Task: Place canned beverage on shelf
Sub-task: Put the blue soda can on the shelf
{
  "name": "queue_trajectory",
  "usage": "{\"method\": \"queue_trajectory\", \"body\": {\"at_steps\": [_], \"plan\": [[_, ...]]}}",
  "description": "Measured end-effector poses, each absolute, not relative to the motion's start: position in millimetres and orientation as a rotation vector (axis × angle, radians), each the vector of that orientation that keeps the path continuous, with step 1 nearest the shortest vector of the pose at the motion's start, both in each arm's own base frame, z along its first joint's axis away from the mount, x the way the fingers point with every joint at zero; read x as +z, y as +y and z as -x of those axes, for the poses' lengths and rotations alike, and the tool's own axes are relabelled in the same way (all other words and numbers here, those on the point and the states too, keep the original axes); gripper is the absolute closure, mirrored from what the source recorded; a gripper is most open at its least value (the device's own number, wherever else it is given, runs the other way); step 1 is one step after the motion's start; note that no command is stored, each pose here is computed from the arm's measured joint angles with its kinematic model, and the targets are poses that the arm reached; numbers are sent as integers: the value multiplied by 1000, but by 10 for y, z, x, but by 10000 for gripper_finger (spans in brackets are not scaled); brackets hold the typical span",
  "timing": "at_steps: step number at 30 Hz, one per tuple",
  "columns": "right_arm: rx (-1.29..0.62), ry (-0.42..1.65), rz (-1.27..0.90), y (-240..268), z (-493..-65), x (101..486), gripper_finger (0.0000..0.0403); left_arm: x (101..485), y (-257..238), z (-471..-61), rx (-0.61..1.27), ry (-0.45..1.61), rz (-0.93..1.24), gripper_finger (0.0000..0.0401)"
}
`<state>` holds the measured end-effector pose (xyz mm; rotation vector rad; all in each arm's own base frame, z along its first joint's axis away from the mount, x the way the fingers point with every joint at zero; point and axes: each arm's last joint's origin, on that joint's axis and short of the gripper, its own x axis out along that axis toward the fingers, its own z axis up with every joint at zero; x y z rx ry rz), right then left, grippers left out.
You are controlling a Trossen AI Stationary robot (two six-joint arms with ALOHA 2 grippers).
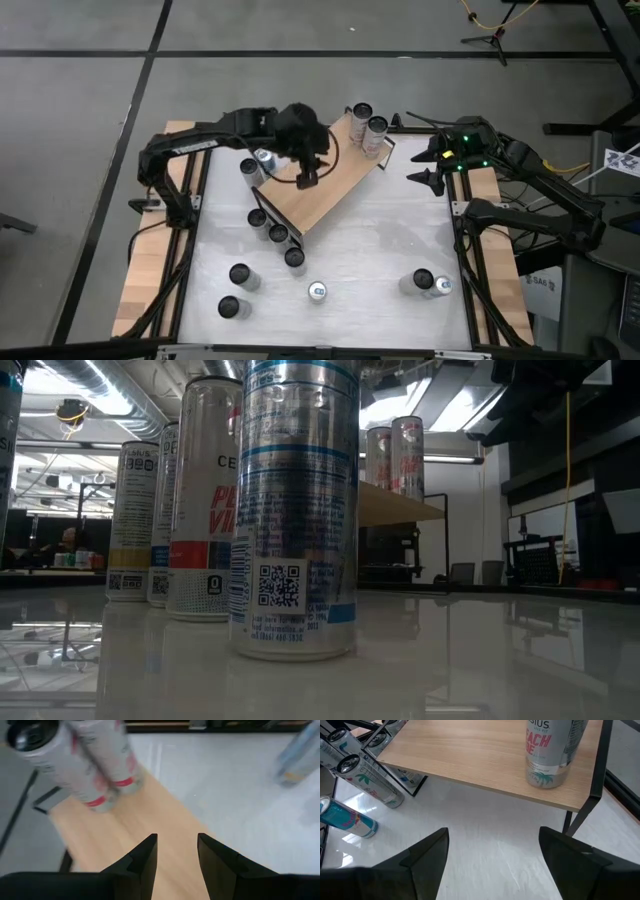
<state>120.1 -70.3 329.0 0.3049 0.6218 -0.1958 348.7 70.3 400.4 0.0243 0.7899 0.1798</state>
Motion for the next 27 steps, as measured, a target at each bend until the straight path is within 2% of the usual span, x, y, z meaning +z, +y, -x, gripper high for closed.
{"method": "queue_trajectory", "body": {"at_steps": [10,27], "plan": [[-195,622,-305,-703,-1201,3289,98,4037,325,-3508,143,772,71,271],[-195,622,-305,-703,-1202,3289,98,4037,274,-3512,172,766,130,271]]}}
